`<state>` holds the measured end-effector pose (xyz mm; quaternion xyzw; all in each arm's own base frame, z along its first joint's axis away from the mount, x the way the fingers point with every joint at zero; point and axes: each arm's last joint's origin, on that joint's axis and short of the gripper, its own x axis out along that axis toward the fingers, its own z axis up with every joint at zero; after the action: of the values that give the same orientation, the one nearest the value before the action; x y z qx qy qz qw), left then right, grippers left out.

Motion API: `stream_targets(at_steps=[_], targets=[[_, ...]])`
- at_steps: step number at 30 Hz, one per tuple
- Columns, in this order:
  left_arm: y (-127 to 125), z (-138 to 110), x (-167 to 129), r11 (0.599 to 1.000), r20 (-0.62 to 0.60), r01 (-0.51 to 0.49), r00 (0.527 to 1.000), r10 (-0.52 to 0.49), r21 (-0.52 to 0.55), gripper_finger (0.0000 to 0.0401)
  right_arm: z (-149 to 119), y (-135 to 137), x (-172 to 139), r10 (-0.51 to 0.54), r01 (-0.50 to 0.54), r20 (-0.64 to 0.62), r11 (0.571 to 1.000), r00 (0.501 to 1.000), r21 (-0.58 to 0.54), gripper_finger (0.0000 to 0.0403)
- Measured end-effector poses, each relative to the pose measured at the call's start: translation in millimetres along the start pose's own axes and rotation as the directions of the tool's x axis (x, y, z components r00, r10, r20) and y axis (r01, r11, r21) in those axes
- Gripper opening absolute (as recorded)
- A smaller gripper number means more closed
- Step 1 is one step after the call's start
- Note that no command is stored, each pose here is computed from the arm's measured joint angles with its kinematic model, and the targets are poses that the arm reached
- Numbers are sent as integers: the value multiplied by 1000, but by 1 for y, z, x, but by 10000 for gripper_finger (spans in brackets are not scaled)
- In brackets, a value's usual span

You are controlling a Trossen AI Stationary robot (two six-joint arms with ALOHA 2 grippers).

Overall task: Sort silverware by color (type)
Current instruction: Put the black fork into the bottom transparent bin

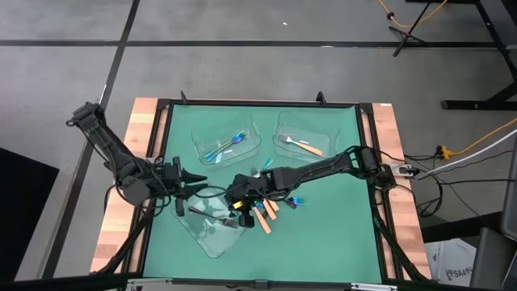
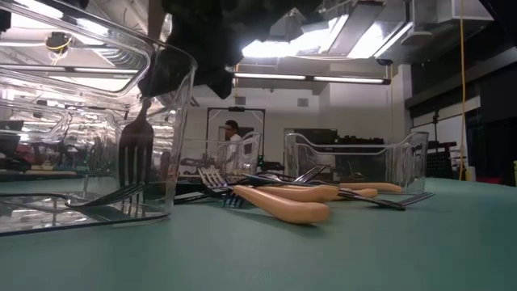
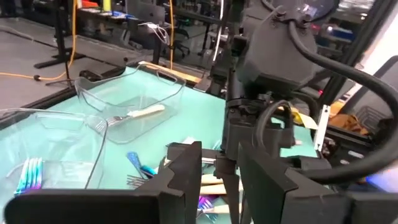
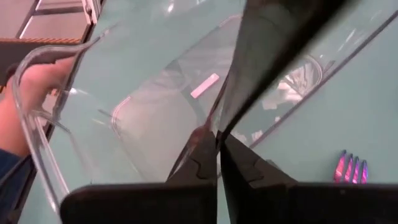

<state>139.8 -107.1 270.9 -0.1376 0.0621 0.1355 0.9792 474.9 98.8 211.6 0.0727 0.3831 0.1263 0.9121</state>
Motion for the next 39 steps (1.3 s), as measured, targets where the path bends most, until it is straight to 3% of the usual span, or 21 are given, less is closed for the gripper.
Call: stream_targets(at_steps=[8, 16, 39], targets=[[-14, -12, 21, 999, 3, -25, 1000, 25, -23, 100, -1, -1, 4, 1, 0, 7, 1000, 1000, -1, 0], [-23, -33, 39, 999, -90, 22, 996, -19, 36, 100, 0, -1, 5, 3, -3, 19, 1000, 1000, -3, 0], [-24, -39, 40, 997, -125, 34, 992, -25, 70, 100, 1, -2, 7, -44, 46, 43, 998, 998, -31, 3]])
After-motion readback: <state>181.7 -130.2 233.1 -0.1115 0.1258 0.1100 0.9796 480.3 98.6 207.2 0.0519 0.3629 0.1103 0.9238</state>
